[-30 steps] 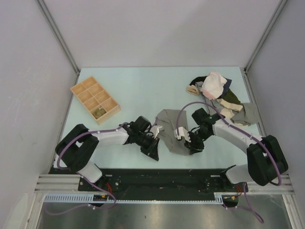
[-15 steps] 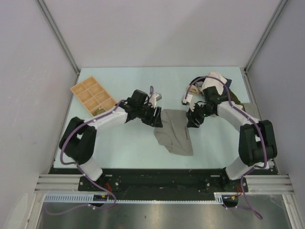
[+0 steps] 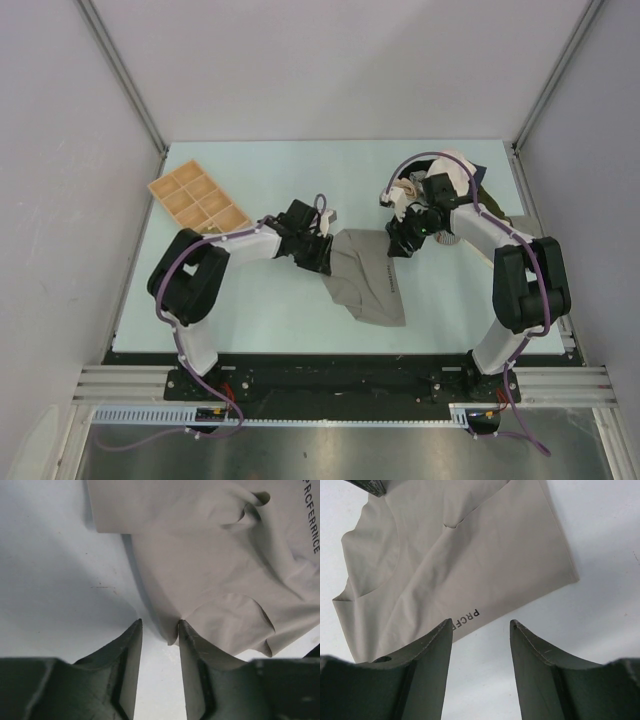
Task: Roll the underwear
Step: Flatten out the underwear at the center of the board.
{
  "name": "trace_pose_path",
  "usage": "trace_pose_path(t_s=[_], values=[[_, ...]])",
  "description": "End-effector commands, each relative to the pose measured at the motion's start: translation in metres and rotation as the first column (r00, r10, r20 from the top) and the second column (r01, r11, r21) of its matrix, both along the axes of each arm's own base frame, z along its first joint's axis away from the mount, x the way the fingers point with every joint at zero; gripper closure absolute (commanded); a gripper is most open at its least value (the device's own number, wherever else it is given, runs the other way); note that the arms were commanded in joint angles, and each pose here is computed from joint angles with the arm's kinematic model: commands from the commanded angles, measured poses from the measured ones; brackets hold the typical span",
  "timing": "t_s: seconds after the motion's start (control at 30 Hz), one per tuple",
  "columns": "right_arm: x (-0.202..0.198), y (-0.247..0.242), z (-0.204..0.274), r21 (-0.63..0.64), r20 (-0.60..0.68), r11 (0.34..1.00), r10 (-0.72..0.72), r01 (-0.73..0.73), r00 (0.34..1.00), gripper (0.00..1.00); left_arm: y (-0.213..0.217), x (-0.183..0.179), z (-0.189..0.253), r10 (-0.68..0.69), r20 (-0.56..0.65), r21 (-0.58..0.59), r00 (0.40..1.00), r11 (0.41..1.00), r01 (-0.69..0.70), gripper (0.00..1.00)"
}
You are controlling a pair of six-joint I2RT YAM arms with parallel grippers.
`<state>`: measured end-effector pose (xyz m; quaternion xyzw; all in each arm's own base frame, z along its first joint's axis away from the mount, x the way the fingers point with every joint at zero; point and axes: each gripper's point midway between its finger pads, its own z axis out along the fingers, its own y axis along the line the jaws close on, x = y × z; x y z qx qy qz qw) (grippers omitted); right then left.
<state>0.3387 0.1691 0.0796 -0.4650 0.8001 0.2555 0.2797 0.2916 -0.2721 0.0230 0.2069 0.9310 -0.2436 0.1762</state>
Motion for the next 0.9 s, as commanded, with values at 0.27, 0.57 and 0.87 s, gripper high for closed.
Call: trace_pose_path(t_s=[0.27,0.57,0.87], values=[[0.010,0.005,0.013,0.034,0.018,0.999,-0.012,0.011,1.000,0.46,0.004,-0.033,-0.002,0.125,-0.096,-0.132,0.988,0.982,-0.137,1.00],[0.036,0.006,0.010,-0.011,0.102,1.000,-0.011,0.012,0.995,0.43,0.054,-0.078,0.007,0.376,-0.095,-0.156,0.922,0.909,-0.386,0.86],[0.058,0.023,-0.013,-0.013,0.038,0.987,0.160,-0.159,0.986,0.41,0.053,-0.032,0.071,0.250,0.125,-0.251,0.960,0.944,-0.213,0.33]])
